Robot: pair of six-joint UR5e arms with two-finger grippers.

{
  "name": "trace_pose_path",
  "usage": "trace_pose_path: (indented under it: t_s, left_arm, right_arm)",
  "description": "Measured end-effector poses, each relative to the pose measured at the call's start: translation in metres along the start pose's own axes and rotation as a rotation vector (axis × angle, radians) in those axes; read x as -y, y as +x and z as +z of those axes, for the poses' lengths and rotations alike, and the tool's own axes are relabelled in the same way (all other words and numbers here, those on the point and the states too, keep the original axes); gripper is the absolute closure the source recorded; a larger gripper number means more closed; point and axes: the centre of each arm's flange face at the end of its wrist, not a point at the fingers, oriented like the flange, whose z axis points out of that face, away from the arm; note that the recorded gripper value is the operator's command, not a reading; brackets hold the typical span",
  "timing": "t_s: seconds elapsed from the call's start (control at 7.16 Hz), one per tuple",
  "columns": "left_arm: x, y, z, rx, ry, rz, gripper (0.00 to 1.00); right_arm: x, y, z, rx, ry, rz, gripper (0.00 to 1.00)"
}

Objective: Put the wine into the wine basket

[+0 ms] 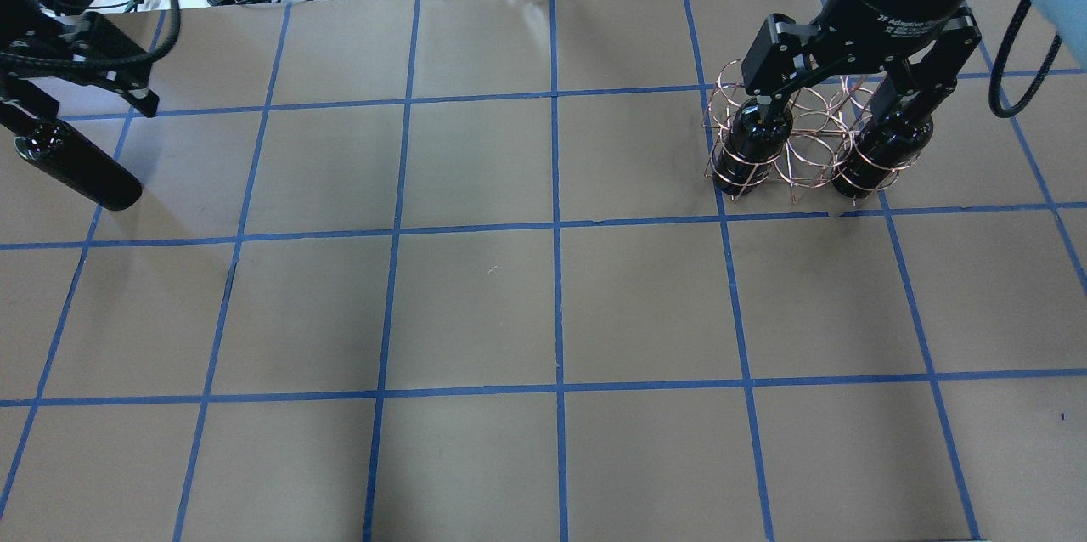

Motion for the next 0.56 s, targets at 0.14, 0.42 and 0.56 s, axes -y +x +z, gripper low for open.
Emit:
trace_pose_path:
  t_s: [0.14,0.42,0.56]
  left_arm:
    - [0.007,-0.028,0.004,0.024,0.031,0.032,0.0]
    - [0.014,-0.094,0.02,0.06,0.057,0.076,0.0]
    - [0.02,-0.121,0.027,0.075,0.069,0.1,0.0]
  right_arm:
    - [0.0,0.0,0.0,-0.001,-0.003,0.001,0.0]
    - [0.0,0.0,0.0,-0.001,-0.003,0.001,0.0]
    - [0.0,0.0,0.0,-0.001,-0.002,0.0,0.0]
